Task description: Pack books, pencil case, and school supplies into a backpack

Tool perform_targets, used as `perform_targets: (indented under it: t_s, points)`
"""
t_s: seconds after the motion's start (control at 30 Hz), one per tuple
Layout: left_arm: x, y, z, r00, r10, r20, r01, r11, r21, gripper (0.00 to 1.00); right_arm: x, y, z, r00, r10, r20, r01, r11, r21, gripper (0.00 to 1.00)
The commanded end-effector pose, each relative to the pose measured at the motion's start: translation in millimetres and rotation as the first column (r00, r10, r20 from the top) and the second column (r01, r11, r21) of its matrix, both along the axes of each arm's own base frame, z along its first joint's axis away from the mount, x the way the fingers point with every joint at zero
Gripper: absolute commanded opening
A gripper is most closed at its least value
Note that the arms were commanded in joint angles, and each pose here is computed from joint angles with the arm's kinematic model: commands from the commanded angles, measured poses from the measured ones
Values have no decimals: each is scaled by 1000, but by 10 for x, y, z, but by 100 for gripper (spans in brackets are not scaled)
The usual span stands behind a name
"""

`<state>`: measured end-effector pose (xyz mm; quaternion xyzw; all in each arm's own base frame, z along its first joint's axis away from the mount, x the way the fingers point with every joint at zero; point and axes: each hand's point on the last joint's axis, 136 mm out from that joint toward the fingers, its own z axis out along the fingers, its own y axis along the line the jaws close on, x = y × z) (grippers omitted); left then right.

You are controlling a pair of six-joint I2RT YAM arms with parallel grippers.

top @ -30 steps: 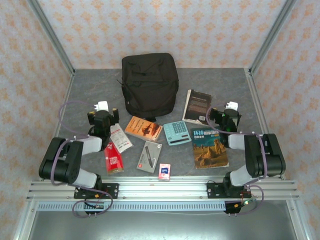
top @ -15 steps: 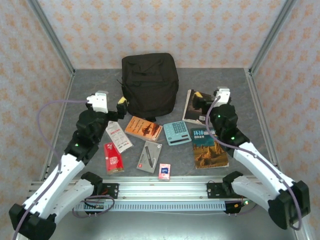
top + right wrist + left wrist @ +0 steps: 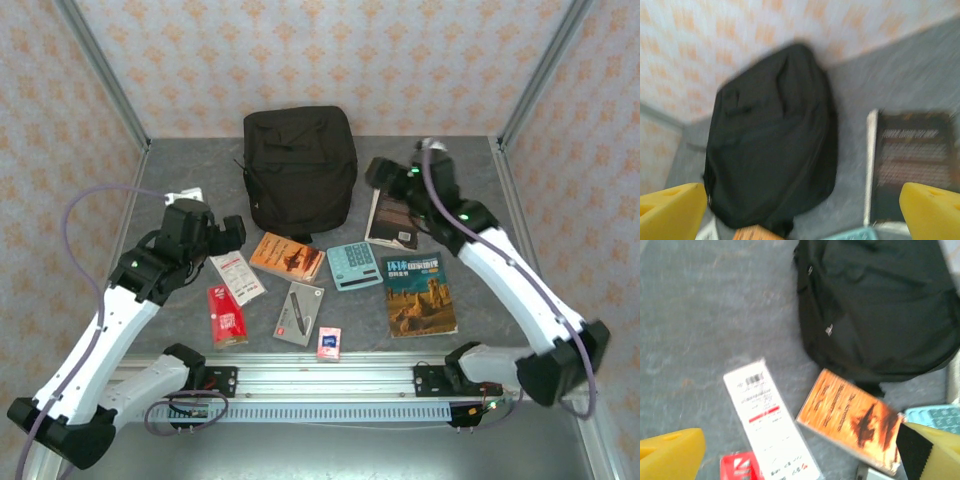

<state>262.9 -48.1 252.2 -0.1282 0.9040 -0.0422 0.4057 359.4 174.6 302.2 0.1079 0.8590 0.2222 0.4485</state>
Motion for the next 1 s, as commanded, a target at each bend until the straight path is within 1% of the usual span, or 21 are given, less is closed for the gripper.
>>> perform_targets:
  t_s: [0.0, 0.03, 0.07, 0.13, 0.17, 0.23, 0.27, 0.33, 0.43, 0.47, 0.57, 0.67, 0.73, 0.77, 0.87, 0.97]
  points:
    - [-145, 176, -283, 990, 97, -103, -93, 995, 48, 100, -217, 477, -428, 973, 80, -216, -63, 994, 88, 95]
    - [-123, 239, -301, 987, 127, -97, -119, 990, 80, 100, -184, 585, -515, 964, 76, -256, -43, 990, 134, 90]
    - [-103, 291, -281, 984, 150, -98, -140, 986, 95, 100, -142, 641, -605, 955, 42, -295, 5, 988, 157, 85]
    - [-110, 383, -239, 974, 200, -107, -189, 976, 109, 100, -66, 730, -777, 934, -19, -356, 102, 971, 214, 78]
    - [-113, 404, -233, 970, 221, -103, -210, 972, 102, 100, -29, 787, -859, 921, -46, -386, 152, 956, 249, 76]
    - [-121, 386, -238, 972, 213, -96, -207, 976, 69, 100, 16, 839, -1060, 875, -122, -469, 281, 916, 286, 75]
    - [-125, 374, -225, 974, 208, -87, -204, 978, 49, 100, 51, 917, -1139, 859, -129, -495, 313, 897, 311, 75]
    - [-158, 382, -185, 976, 209, -63, -208, 978, 27, 100, 128, 1044, -1236, 836, -157, -525, 365, 875, 319, 74]
    - [-203, 415, -144, 974, 225, -34, -225, 974, 8, 100, 254, 1225, -1369, 808, -185, -559, 408, 860, 306, 73]
    - [-215, 420, -138, 973, 229, -28, -229, 973, 1, 100, 290, 1273, -1428, 799, -194, -568, 424, 853, 304, 70]
    - [-226, 405, -138, 973, 229, -27, -230, 973, -17, 100, 393, 1403, -1613, 774, -203, -600, 463, 828, 316, 67]
    - [-223, 373, -151, 974, 222, -37, -223, 974, -32, 100, 473, 1553, -1759, 761, -193, -620, 470, 822, 322, 64]
    - [-220, 353, -171, 976, 214, -45, -216, 976, -37, 100, 487, 1642, -1835, 750, -189, -634, 470, 827, 310, 56]
    - [-220, 352, -169, 975, 215, -46, -217, 975, -39, 100, 483, 1674, -1870, 747, -193, -637, 470, 830, 300, 50]
    - [-230, 362, -161, 974, 223, -46, -225, 974, -40, 100, 485, 1720, -1902, 748, -202, -633, 463, 841, 279, 28]
    - [-249, 375, -164, 973, 228, -42, -230, 972, -42, 100, 470, 1653, -1936, 737, -237, -633, 466, 857, 222, 2]
